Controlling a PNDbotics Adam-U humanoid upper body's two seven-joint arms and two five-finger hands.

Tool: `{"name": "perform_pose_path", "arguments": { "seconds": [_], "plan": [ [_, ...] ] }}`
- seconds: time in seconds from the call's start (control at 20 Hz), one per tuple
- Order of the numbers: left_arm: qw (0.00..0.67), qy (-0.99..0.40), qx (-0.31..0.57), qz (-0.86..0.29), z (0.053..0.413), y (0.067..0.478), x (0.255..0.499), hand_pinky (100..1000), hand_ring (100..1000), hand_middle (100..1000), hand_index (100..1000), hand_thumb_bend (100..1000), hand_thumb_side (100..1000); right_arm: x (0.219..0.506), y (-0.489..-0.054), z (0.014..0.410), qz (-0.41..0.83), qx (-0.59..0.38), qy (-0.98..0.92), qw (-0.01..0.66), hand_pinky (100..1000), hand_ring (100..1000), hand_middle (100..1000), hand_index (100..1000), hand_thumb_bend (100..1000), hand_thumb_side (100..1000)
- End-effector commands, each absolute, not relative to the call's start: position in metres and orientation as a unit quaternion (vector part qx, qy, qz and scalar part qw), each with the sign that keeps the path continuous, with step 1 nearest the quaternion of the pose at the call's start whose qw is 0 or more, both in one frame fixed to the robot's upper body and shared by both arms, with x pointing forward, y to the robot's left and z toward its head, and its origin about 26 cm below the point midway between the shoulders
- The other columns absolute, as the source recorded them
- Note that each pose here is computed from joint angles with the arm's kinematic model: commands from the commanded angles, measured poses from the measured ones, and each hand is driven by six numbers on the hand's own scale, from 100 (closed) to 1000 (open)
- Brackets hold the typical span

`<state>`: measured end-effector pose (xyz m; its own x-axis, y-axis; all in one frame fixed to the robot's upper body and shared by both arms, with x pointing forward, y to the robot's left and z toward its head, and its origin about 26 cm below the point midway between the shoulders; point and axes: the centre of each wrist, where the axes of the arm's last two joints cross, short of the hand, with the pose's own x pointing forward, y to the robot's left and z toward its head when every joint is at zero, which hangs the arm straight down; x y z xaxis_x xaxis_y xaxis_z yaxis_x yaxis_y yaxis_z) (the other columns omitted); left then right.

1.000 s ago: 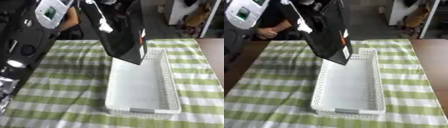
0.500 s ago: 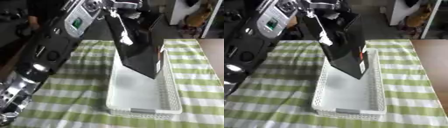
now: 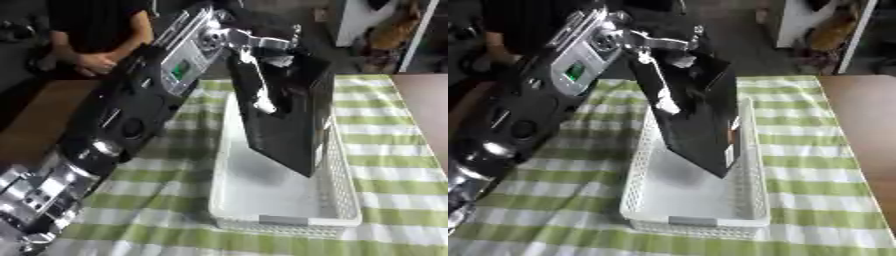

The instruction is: Pick up objects on the table and place them in the box.

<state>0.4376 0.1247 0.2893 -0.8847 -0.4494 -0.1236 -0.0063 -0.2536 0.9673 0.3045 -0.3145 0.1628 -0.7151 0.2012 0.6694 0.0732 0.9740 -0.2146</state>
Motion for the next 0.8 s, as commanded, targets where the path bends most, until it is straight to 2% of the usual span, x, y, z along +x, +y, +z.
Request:
{"name": "perform_pose_path", "arguments": {
  "seconds": [0.05, 0.1, 0.2, 0.35, 0.8],
  "plan": [
    [0.073, -0.542, 0.205, -0.812, 0.299, 0.127, 0.438, 771, 797, 833, 942, 746, 588, 0.305, -0.314, 0.172, 0.092, -0.073, -0.927, 0.357, 779, 824, 857, 986, 100, 713],
    [0.063, -0.538, 0.217, -0.812, 0.301, 0.129, 0.438, 925, 926, 938, 1000, 906, 674, 0.305, -0.314, 0.172, 0.092, -0.074, -0.927, 0.357, 779, 824, 857, 986, 100, 713],
    [0.052, -0.536, 0.242, -0.807, 0.305, 0.134, 0.439, 980, 993, 999, 1000, 965, 707, 0.305, -0.314, 0.171, 0.092, -0.074, -0.927, 0.357, 779, 824, 857, 986, 100, 713],
    [0.054, -0.541, 0.259, -0.798, 0.308, 0.141, 0.443, 999, 1000, 1000, 1000, 991, 728, 0.305, -0.314, 0.171, 0.091, -0.074, -0.927, 0.357, 779, 824, 857, 986, 100, 713],
    [0.069, -0.541, 0.26, -0.797, 0.304, 0.149, 0.45, 1000, 1000, 1000, 1000, 972, 738, 0.305, -0.314, 0.171, 0.092, -0.074, -0.927, 0.357, 779, 824, 857, 986, 100, 714]
  ]
}}
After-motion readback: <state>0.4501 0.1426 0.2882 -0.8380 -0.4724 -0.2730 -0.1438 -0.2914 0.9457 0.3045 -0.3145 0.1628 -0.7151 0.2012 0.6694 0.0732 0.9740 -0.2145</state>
